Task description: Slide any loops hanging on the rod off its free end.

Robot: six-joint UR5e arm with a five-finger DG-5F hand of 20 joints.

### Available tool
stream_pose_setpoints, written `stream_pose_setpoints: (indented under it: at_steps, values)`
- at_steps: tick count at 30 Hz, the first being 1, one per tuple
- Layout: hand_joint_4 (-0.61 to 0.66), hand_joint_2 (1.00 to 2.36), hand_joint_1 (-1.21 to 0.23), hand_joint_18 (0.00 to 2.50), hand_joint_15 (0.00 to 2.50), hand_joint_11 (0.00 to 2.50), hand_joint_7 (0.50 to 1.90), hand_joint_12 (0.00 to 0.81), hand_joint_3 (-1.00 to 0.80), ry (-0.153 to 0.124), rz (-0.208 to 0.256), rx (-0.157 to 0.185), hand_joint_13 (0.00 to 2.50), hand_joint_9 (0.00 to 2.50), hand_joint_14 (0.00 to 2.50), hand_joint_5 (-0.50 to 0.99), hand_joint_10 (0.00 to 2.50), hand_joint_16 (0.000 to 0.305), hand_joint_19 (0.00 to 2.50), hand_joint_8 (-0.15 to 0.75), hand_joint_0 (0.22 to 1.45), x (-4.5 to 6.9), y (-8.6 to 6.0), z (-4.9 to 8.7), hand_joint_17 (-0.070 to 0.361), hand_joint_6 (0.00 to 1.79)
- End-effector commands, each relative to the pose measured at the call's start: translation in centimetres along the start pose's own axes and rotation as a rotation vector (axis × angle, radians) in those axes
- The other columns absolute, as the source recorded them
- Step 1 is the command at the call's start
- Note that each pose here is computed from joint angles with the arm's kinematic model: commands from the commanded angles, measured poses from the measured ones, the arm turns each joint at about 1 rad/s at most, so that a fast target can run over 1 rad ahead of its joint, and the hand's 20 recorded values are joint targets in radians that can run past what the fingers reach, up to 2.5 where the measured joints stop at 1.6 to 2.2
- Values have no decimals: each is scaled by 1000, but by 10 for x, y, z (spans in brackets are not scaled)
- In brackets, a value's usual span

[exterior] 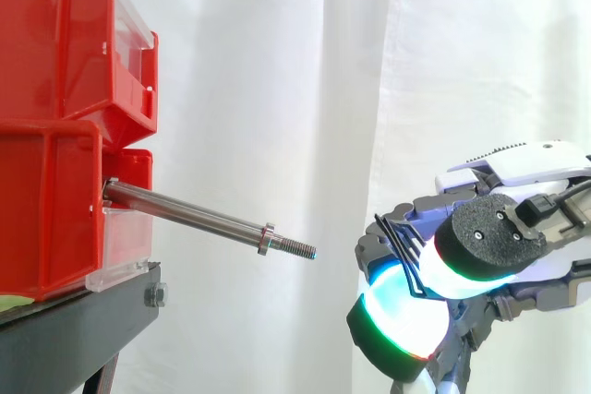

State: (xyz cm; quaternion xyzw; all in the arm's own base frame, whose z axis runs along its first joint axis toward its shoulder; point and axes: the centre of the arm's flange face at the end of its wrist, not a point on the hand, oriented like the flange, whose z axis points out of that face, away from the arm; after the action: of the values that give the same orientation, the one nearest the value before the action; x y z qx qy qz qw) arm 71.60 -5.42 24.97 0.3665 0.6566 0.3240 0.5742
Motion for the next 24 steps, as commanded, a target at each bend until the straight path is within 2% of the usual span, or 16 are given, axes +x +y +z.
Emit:
stream_pose_setpoints:
  at_steps: [1,11,24]
  values:
    - [8,1015,-773,834,125,343,1044,253,-338,-3,21,3,836,849,6,-198,11,36,388,255,651,0,-1,0,82,923]
    - [3,1014,-791,837,125,340,1038,255,-355,13,92,31,836,845,5,-202,13,36,396,255,664,2,-2,-3,82,924]
    - [27,1010,-819,837,126,369,1042,257,-402,19,135,55,831,837,4,-211,12,36,388,254,670,5,-2,-6,82,927]
